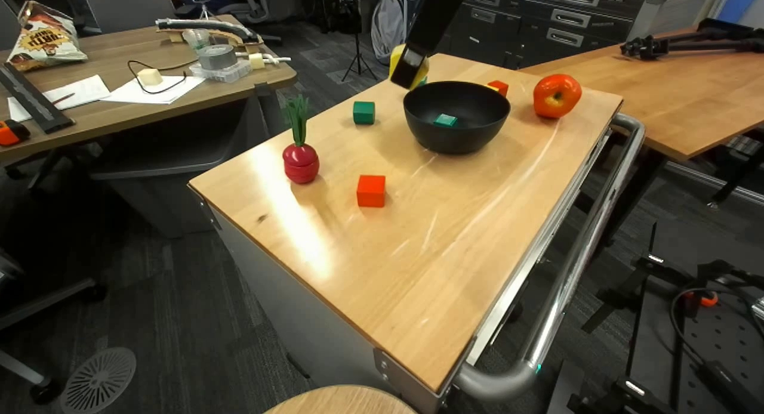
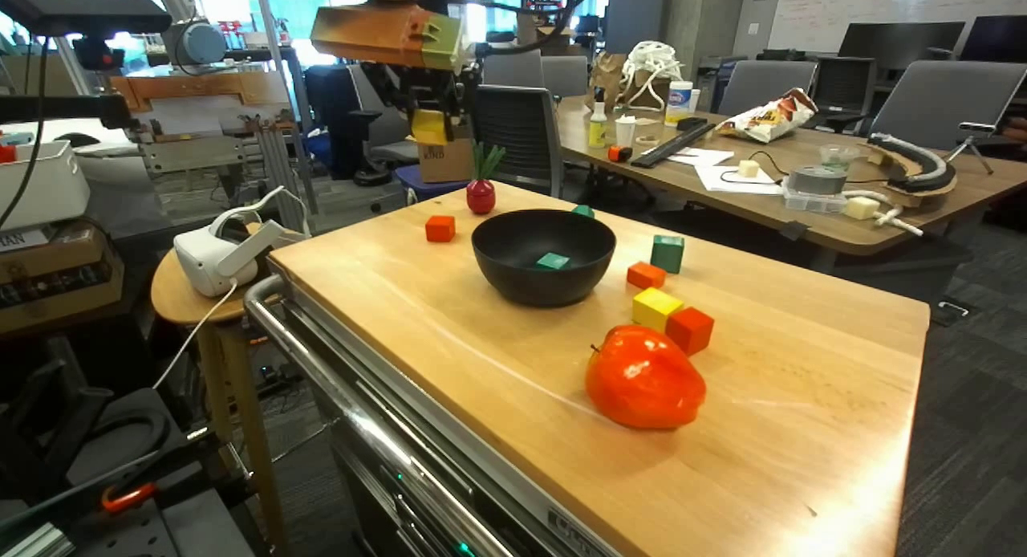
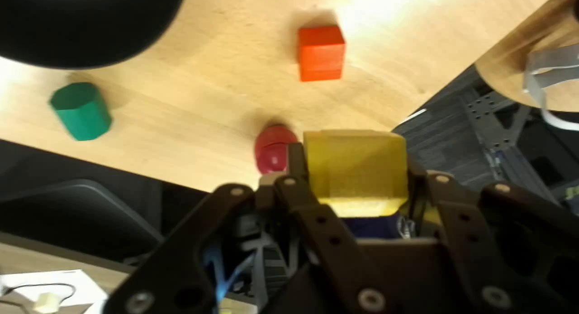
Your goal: Remove the contents of the black bowl one by one and place them on the table, then move the apple forward
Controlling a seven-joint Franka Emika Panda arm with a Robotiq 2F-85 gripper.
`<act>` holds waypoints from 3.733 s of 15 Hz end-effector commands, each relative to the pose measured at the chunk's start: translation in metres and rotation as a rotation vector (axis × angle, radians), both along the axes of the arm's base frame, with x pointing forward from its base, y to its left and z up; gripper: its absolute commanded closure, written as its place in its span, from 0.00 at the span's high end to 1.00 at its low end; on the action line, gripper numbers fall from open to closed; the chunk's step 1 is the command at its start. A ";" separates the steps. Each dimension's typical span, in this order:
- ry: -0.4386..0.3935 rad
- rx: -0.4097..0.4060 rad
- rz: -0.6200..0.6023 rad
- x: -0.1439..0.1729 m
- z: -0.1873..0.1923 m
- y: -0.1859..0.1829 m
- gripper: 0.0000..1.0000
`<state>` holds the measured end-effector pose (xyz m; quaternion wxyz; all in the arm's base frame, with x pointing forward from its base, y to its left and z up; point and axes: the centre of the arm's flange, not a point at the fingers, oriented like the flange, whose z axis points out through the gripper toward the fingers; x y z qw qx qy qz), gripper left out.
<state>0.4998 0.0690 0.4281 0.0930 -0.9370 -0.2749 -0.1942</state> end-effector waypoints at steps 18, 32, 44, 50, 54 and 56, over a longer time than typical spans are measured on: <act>0.248 -0.275 0.164 -0.055 -0.116 0.027 0.21; 0.017 -0.273 -0.037 -0.010 -0.033 -0.036 1.00; 0.072 -0.270 -0.305 0.098 -0.060 -0.110 1.00; 0.107 -0.269 -0.287 0.079 -0.080 -0.113 1.00; 0.207 -0.285 -0.292 0.060 -0.105 -0.120 1.00; 0.230 -0.285 -0.297 0.055 -0.116 -0.123 1.00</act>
